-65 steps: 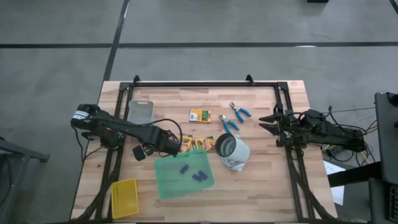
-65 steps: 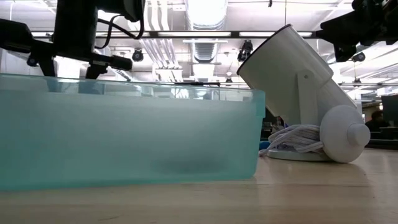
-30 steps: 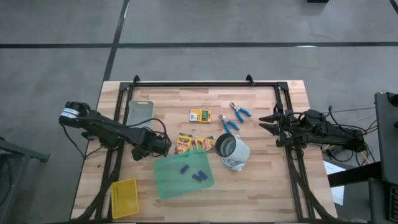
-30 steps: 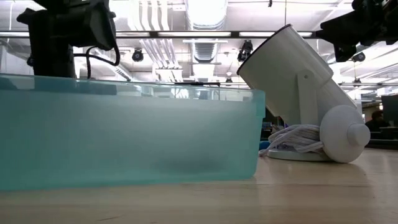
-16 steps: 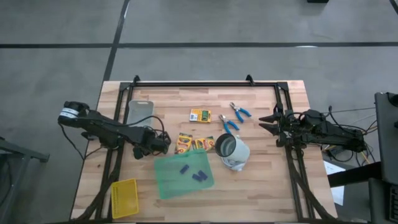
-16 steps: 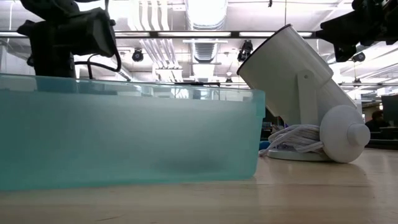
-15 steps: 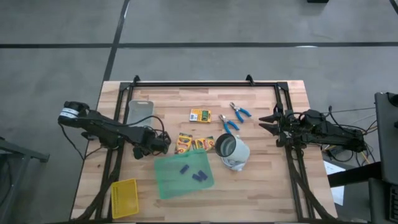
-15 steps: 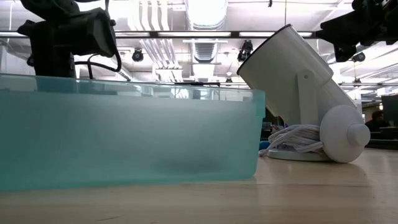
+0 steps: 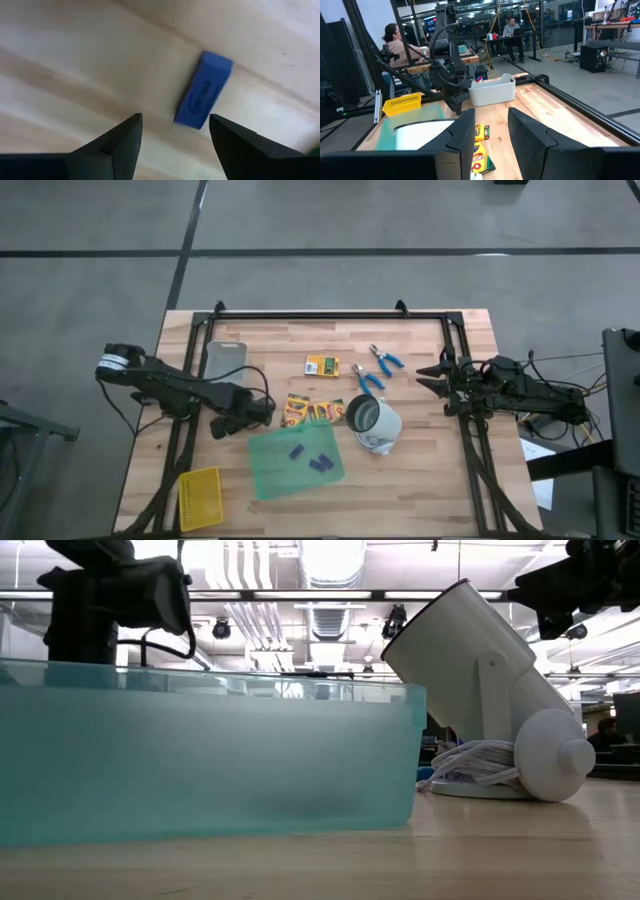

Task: Pick & Place School Supplies
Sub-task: Put the blue eraser into the green bin

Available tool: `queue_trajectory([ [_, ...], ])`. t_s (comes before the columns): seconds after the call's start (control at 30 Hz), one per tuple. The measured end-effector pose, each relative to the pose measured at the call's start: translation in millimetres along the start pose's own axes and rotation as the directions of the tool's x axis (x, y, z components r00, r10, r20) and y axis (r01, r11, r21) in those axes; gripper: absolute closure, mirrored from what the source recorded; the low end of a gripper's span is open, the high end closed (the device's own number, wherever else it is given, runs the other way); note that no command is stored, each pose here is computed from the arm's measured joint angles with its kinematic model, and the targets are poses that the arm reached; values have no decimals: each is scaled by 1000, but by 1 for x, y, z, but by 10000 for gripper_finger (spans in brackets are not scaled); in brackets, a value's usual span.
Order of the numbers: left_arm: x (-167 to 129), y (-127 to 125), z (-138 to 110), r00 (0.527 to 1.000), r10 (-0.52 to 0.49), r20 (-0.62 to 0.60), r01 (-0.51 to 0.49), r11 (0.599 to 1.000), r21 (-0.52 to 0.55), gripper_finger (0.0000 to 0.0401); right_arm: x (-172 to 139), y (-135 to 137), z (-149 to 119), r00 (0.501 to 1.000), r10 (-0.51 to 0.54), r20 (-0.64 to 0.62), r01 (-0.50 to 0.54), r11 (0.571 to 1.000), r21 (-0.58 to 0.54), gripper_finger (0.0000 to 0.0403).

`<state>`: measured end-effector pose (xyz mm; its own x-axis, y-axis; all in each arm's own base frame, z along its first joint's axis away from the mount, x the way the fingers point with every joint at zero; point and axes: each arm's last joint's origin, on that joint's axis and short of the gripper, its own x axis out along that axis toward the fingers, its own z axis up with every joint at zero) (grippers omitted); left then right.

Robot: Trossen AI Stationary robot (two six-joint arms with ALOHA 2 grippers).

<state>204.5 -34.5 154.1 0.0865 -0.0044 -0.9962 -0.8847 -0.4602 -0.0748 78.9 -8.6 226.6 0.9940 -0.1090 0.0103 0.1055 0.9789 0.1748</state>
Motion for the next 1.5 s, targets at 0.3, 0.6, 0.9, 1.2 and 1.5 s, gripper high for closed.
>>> queue_trajectory([
  [0.3,-2,-2,3,999,9,39,-9,1000,-4,167,0,0,0,1000,0,0,0,1000,0,289],
  [0.6,6,-15,2,998,-49,39,45,992,115,167,0,0,0,1000,0,0,0,1000,0,289],
  [0.9,10,-17,3,999,-29,46,22,988,152,167,0,0,0,1000,0,0,0,1000,0,289],
  [1.2,10,-16,4,999,-8,44,-1,980,200,171,0,0,0,1000,0,0,0,1000,0,289],
  [1.5,10,-15,4,999,1,45,-11,978,208,229,0,0,0,1000,0,0,0,1000,0,289],
])
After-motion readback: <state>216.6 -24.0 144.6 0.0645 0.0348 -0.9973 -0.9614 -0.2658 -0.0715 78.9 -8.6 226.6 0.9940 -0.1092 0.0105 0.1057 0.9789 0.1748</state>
